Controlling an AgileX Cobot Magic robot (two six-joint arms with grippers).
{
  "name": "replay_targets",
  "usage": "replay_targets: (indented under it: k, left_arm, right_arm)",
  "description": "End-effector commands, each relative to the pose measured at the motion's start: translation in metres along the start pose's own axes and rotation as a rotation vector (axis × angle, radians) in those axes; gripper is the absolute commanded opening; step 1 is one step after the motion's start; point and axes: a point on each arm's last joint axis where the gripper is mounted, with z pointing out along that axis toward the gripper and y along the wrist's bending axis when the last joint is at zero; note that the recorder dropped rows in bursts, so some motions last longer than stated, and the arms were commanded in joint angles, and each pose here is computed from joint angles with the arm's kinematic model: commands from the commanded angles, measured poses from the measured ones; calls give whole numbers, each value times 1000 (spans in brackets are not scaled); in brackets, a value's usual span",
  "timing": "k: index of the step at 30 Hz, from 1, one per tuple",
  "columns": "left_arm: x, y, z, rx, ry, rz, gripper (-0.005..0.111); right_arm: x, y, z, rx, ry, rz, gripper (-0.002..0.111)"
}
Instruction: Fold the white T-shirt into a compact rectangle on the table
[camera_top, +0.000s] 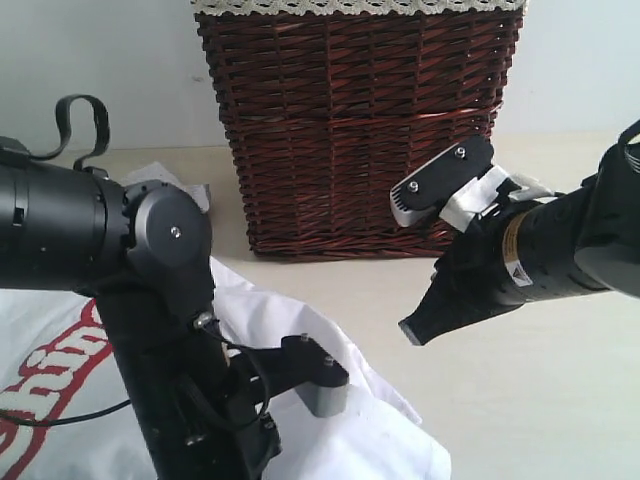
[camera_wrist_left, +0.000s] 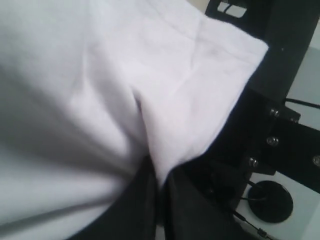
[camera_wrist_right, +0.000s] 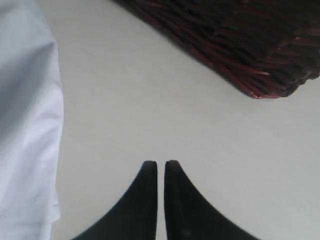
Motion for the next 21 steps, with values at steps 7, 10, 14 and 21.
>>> replay_targets:
  k: [7,10,14,21]
  left_arm:
    - [9,-5,16,97,50,10,12]
    - [9,-6,15,107,56,16,37]
    - [9,-5,15,105,59,18,46]
    - [7,9,7,-79,-1,0,18]
  right_arm:
    - [12,16,44,-91,58,-41,19]
    - [12,17,43,-110,58,-26,43]
    - [10,51,36,-231,48,-190,45]
    - [1,68,41,-284,15,-188,45]
